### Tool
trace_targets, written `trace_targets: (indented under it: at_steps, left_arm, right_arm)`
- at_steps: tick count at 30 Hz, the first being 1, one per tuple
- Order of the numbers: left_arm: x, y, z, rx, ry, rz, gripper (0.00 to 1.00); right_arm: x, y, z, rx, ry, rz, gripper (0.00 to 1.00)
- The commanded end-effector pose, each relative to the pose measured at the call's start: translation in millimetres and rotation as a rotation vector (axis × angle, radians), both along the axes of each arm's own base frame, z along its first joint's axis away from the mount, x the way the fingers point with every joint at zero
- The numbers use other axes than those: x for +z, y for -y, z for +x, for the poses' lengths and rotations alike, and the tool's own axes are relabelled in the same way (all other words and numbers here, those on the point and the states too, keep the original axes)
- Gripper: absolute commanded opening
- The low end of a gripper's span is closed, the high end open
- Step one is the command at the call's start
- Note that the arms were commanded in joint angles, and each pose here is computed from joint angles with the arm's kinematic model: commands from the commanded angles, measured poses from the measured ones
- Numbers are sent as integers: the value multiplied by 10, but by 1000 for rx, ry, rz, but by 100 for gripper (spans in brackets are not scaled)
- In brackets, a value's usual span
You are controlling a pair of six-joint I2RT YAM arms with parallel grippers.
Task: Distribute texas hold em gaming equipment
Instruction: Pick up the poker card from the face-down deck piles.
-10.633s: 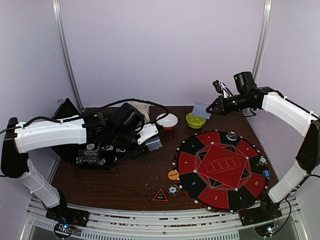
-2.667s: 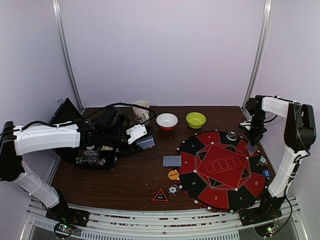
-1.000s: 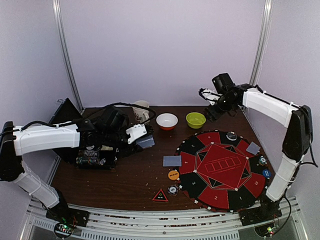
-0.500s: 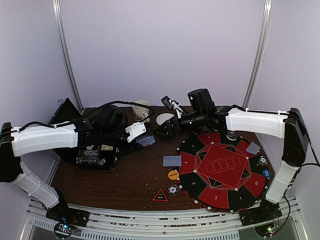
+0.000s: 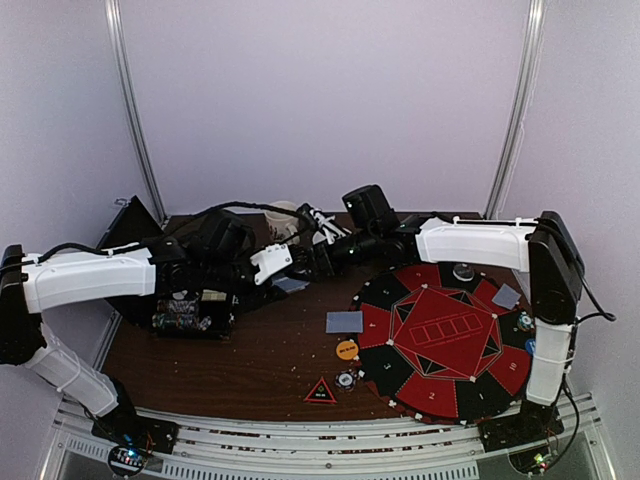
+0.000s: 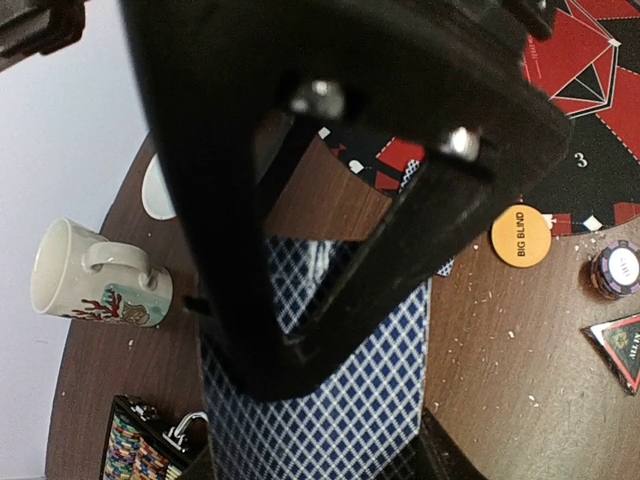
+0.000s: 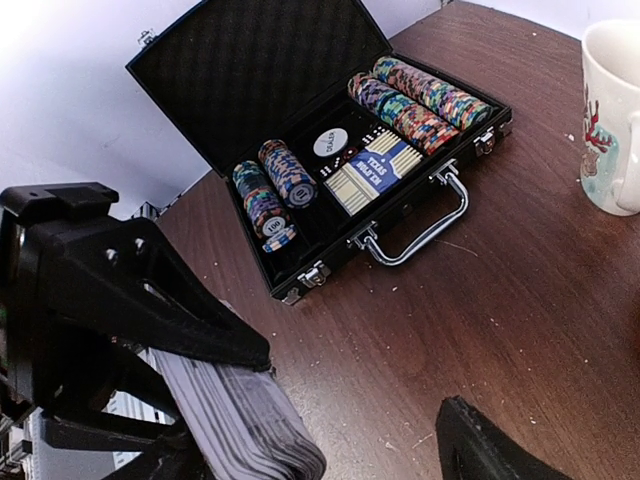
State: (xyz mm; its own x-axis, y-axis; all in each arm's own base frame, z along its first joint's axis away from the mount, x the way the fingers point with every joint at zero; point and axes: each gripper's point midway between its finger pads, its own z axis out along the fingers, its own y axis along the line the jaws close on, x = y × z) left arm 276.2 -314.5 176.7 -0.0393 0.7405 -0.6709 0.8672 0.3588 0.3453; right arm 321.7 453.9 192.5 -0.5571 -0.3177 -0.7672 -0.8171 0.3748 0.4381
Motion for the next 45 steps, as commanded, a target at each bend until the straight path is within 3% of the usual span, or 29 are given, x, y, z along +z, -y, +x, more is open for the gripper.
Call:
trace_targets:
  at_steps: [1,10,18,22,29,37,45]
  left_arm:
    - [148,53,33,-9,47,-47,45]
    - [126,55,40,-7,44,-44,45]
    - [115,55,43,-5,42,-40,45]
    - [114,55,41,-6,41,-40,45]
    - [106,54,42,-4,39,-38,45]
    - [104,53,41,-5,39,-38,45]
    - [112,56,42,-5,39,-39,45]
  right_arm:
    - [-112,48,69,-37,19,-101,71]
    - [-63,241,14,-35,53,-181,50]
    - [13,296,-56,-18,50,-196,43]
    - [93,294,-93,-3,45,-184,35]
    - [116,337,-149,14,31,-211,29]
    - [169,364,-175,17,36,-212,36]
    - [235,391,-240,39,16,-212,16]
